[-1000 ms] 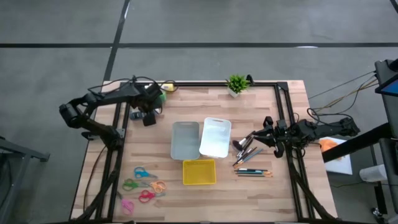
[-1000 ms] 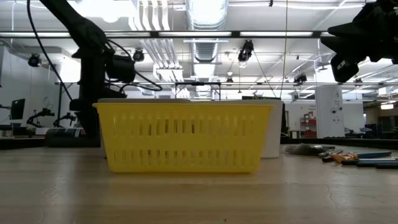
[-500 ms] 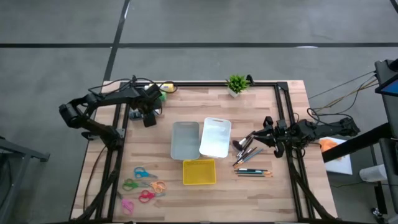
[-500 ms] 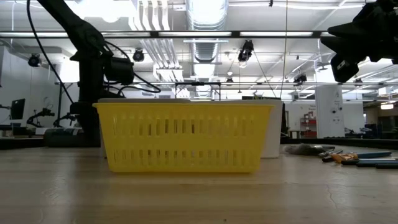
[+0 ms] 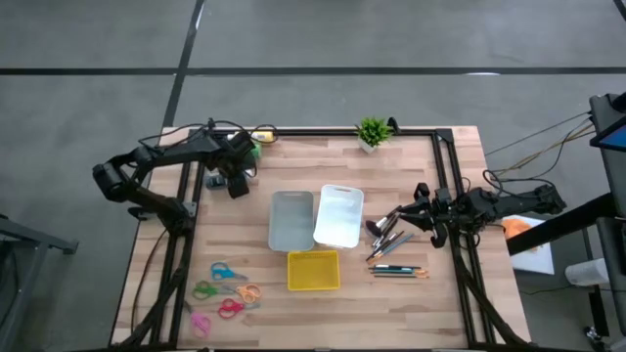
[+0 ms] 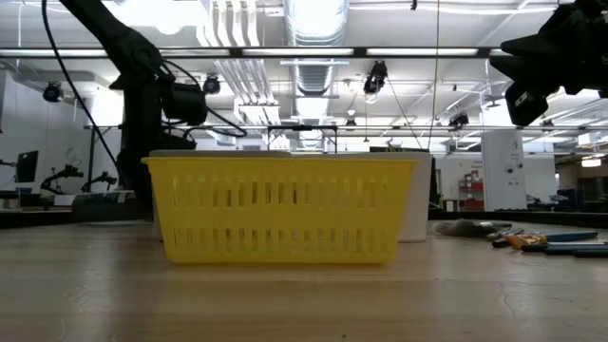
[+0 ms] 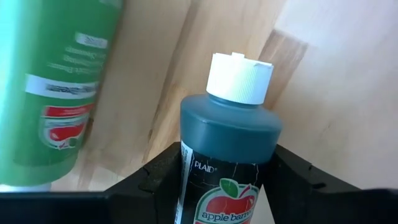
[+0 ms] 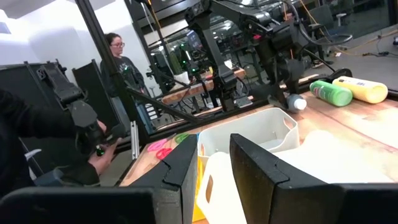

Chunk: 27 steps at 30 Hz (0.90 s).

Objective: Pick & Place Paint Supplies
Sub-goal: Put the black paint bottle into the gray bin

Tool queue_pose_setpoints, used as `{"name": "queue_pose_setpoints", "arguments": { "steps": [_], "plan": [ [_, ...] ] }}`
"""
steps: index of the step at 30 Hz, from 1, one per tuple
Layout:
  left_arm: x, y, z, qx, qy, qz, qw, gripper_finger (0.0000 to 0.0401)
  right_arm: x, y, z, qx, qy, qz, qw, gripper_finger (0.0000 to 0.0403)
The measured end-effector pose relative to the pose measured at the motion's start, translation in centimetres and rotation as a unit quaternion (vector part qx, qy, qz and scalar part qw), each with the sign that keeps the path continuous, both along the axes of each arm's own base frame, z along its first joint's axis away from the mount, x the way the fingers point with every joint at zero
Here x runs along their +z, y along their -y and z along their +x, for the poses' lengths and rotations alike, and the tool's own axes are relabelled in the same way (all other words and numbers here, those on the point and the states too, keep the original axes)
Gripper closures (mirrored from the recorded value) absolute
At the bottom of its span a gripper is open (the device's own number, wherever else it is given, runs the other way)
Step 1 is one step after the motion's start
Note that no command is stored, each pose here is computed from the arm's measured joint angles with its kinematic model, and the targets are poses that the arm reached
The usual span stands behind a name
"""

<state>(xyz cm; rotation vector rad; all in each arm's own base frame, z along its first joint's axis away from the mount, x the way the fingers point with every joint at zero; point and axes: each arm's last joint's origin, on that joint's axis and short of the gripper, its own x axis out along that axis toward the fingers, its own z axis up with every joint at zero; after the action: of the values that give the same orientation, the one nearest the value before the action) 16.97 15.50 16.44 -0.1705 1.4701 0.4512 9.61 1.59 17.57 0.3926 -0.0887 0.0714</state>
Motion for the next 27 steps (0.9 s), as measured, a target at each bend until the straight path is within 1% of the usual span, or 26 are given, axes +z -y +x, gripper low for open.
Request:
{"name": "queue_pose_setpoints", "arguments": {
  "steps": [2, 5, 6, 8, 9, 11, 13, 15, 16, 20, 23, 24, 27],
  "plan": [
    [1.1, -0.3, 0.3, 0.015, 0.004, -0.001, 1.000, 0.0219, 0.0, 0.0, 0.0, 0.000, 0.000, 0.000, 1.000, 0.0309],
    [3.6, -0.7, 0.9, 0.043, 0.007, -0.005, 0.999, 0.0219, 0.0, 0.0, 0.0, 0.000, 0.000, 0.000, 1.000, 0.0309],
    [4.6, -0.8, 1.1, 0.063, 0.013, -0.010, 0.998, 0.0219, 0.0, 0.0, 0.0, 0.000, 0.000, 0.000, 1.000, 0.0309],
    [6.6, -1.1, 1.6, 0.123, 0.040, -0.025, 0.991, 0.0219, 0.0, 0.0, 0.0, 0.000, 0.000, 0.000, 1.000, 0.0309],
    [7.6, -1.2, 1.8, 0.160, 0.056, -0.034, 0.985, 0.0219, 0.0, 0.0, 0.0, 0.000, 0.000, 0.000, 1.000, 0.0309],
    [9.5, -1.3, 2.1, 0.243, 0.089, -0.053, 0.965, 0.0219, 0.0, 0.0, 0.0, 0.000, 0.000, 0.000, 1.000, 0.0309],
    [11.0, -1.3, 2.3, 0.329, 0.113, -0.070, 0.935, 0.0219, 0.0, 0.0, 0.0, 0.000, 0.000, 0.000, 1.000, 0.0309],
    [12.1, -1.2, 2.5, 0.393, 0.130, -0.087, 0.906, 0.0219, 0.0, 0.0, 0.0, 0.000, 0.000, 0.000, 1.000, 0.0309],
    [12.5, -1.0, 2.7, 0.408, 0.134, -0.097, 0.898, 0.0219, 0.0, 0.0, 0.0, 0.000, 0.000, 0.000, 1.000, 0.0309],
    [13.5, 0.5, 4.1, 0.418, 0.160, -0.143, 0.883, 0.0219, 0.0, 0.0, 0.0, 0.000, 0.000, 0.000, 1.000, 0.0309],
    [13.9, 2.1, 5.3, 0.454, 0.164, -0.158, 0.861, 0.0219, 0.0, 0.0, 0.0, 0.000, 0.000, 0.000, 1.000, 0.0309],
    [14.0, 2.6, 5.6, 0.461, 0.165, -0.160, 0.857, 0.0219, 0.0, 0.0, 0.0, 0.000, 0.000, 0.000, 1.000, 0.0309],
    [14.0, 4.2, 6.8, 0.461, 0.174, -0.166, 0.854, 0.0220, 0.0, 0.0, 0.0, 0.000, 0.000, 0.000, 1.000, 0.0309]
  ]
}}
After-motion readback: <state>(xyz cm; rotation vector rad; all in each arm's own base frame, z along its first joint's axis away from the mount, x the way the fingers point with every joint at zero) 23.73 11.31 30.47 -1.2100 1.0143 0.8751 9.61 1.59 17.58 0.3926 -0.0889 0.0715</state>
